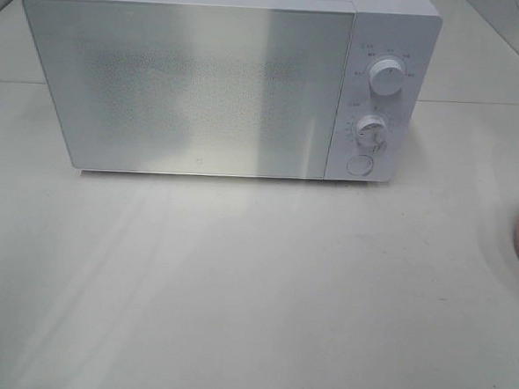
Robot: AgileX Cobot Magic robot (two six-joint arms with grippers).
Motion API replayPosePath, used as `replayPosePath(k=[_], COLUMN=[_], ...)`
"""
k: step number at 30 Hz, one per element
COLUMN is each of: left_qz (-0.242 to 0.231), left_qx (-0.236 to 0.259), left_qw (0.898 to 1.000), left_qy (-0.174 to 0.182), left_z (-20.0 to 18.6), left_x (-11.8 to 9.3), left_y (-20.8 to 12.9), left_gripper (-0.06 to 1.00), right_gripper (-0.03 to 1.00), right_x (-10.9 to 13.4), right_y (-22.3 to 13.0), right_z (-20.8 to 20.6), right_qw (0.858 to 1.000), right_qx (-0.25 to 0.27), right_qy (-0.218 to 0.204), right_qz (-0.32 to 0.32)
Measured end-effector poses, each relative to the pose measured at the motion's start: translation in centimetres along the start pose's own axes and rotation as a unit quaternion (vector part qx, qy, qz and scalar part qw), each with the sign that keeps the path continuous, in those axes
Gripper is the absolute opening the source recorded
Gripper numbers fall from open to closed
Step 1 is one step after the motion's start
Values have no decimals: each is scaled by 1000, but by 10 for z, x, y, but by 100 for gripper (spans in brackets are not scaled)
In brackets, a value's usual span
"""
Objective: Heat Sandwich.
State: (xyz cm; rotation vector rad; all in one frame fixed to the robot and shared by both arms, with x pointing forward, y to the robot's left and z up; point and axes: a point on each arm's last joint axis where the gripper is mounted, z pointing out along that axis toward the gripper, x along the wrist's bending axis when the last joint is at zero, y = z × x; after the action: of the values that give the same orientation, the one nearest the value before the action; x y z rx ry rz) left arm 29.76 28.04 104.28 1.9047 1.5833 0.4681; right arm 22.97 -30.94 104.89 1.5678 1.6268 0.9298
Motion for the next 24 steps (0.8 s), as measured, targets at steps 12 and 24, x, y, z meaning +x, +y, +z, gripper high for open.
replayPosePath(k=[12,24], left_qz=[-13,-6], left_qx=[-138,-212], left_qw=[990,976], left_qy=[40,55], left_z=[-34,-49], left_x=[-3,-8], left_y=[-24,-41], left_gripper=[99,99], right_gripper=[76,76], right_x=[0,0], right_y=[0,0], right_z=[0,0], right_qw=[1000,1000], right_qx=[0,0], right_qy=[0,0], right_qz=[0,0])
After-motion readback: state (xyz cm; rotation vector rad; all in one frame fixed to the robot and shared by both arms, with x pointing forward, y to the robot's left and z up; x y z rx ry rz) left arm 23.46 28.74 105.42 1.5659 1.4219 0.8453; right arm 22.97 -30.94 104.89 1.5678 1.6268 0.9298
